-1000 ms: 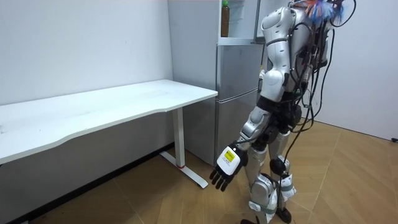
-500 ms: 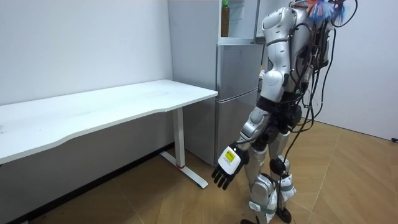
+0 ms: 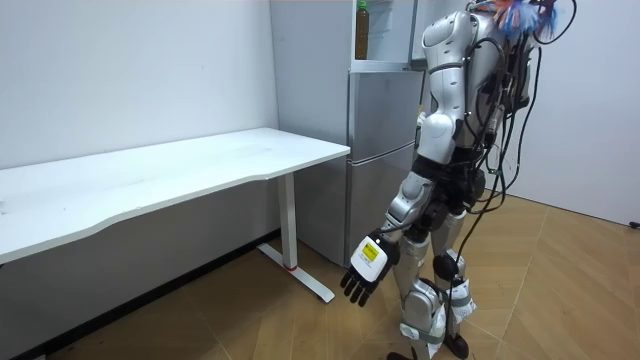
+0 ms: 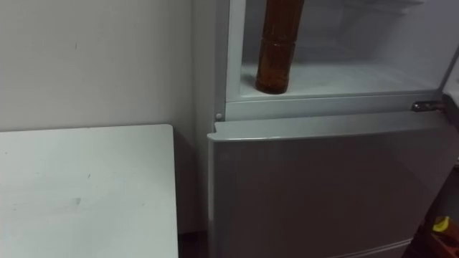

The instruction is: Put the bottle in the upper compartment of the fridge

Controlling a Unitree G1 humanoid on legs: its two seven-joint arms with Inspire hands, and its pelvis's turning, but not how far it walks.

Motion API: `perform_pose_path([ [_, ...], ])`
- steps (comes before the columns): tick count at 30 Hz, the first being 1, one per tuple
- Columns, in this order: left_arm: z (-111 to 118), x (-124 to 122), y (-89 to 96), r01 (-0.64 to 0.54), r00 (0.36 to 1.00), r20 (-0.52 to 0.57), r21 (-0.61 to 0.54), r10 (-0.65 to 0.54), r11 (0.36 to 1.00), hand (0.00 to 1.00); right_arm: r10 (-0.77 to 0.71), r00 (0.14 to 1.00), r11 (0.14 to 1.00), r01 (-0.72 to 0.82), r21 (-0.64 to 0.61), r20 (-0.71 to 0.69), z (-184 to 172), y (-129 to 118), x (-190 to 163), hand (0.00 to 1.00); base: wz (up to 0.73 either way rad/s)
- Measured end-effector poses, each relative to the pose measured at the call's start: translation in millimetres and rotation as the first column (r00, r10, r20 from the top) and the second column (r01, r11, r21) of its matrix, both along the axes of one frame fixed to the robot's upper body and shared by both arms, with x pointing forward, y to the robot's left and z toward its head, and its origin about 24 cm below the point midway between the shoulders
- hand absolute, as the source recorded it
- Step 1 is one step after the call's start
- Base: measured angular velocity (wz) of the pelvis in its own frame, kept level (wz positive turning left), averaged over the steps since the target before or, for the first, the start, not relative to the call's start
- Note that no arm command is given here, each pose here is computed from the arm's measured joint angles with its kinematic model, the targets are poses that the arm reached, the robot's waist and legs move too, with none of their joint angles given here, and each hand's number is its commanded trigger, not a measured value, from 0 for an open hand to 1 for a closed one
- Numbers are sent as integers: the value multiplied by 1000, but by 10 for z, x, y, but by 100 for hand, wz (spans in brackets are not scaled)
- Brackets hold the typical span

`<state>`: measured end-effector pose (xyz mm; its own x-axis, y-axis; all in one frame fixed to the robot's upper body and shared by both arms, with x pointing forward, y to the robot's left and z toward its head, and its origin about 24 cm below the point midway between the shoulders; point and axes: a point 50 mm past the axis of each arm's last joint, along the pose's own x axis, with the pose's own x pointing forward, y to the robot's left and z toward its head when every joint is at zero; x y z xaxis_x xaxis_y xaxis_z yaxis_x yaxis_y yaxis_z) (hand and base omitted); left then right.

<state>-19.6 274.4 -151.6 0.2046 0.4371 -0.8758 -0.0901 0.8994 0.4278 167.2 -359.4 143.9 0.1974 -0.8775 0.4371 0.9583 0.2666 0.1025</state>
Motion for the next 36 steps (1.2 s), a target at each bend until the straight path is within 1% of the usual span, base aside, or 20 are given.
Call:
perform_pose_path([
  [9,1,8,-1,4,1000,9,0,-4,1000,0,16,1000,1000,-16,-2,-7,-4,5,9,0,0],
  [14,2,12,0,4,1000,11,6,-4,1000,0,60,998,998,-60,-7,-12,-4,85,59,0,-3],
  [17,5,12,6,3,1000,11,16,-3,1000,0,116,993,993,-114,-43,31,127,153,61,0,0],
  [19,9,15,16,5,1000,12,23,-5,1000,0,182,979,980,-173,-95,95,273,255,57,0,0],
  [22,16,47,35,20,1000,16,34,-20,999,0,323,917,940,-282,-190,233,533,457,8,0,5],
  [24,15,49,34,29,1000,13,35,-29,999,0,385,885,915,-330,-230,262,597,534,4,0,7],
  [28,8,8,30,42,999,-14,53,-42,998,0,470,850,873,-407,-269,237,611,643,42,0,-3],
  [31,2,-32,24,47,998,-34,55,-45,997,0,503,833,851,-429,-303,232,642,674,34,0,0],
  [36,4,-50,27,44,998,-39,65,-41,997,0,516,822,841,-434,-322,239,661,689,23,0,0],
])
